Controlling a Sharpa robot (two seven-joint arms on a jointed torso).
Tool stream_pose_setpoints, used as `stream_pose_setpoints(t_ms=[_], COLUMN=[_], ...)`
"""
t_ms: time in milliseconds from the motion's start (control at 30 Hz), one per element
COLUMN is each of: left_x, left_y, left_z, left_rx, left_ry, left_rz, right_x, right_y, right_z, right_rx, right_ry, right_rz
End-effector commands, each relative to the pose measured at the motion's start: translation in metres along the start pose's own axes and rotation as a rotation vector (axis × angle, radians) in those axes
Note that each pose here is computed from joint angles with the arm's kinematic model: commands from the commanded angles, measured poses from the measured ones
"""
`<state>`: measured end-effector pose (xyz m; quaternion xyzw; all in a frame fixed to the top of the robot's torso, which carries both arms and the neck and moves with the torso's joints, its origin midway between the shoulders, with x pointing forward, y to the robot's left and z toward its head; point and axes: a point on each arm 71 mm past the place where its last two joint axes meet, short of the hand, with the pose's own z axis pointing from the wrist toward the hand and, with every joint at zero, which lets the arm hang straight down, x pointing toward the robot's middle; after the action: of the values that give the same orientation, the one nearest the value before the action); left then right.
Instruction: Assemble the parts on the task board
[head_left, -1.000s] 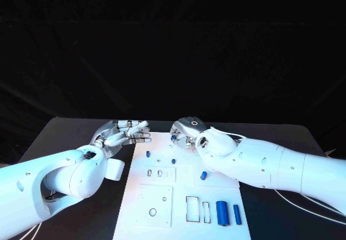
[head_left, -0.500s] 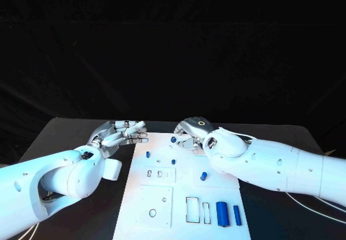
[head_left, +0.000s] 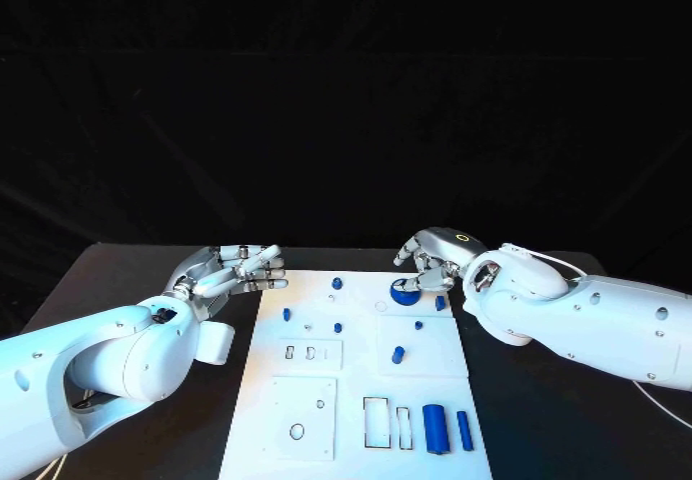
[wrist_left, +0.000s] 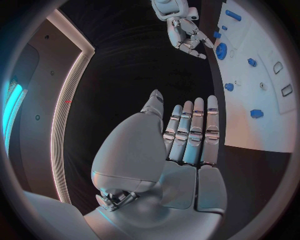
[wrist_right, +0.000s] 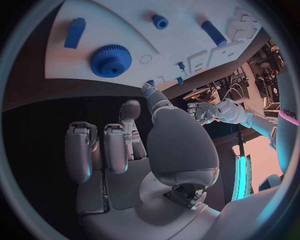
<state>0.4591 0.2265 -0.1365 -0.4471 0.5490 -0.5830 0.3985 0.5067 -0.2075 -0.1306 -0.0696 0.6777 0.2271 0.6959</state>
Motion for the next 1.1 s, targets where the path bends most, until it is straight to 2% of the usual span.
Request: stream_pose_setpoints(t_ms=[33, 200, 467, 1100], left_x=[0.0022, 0.0011, 0.0006, 0.0007], left_y=[-0.0012, -0.0011, -0.0012, -0.0014], left_z=[0.0007, 0.0012, 0.0010, 0.0003], left_rx=[0.006, 0.006, 0.007, 0.006], left_ry=[0.025, 0.022, 0.020, 0.024], left_rz=[-0.011, -0.010, -0.009, -0.011], right_x=[0.006, 0.006, 0.011, 0.019], right_y=[-0.008, -0.017, -0.021, -0.021], right_z=[-0.005, -0.007, -0.002, 0.006], right_rx=[0.043, 0.072, 0.099, 0.117], right_ry=[0.123, 0.150, 0.177, 0.189], right_rz=[0.058, 0.058, 0.035, 0.008])
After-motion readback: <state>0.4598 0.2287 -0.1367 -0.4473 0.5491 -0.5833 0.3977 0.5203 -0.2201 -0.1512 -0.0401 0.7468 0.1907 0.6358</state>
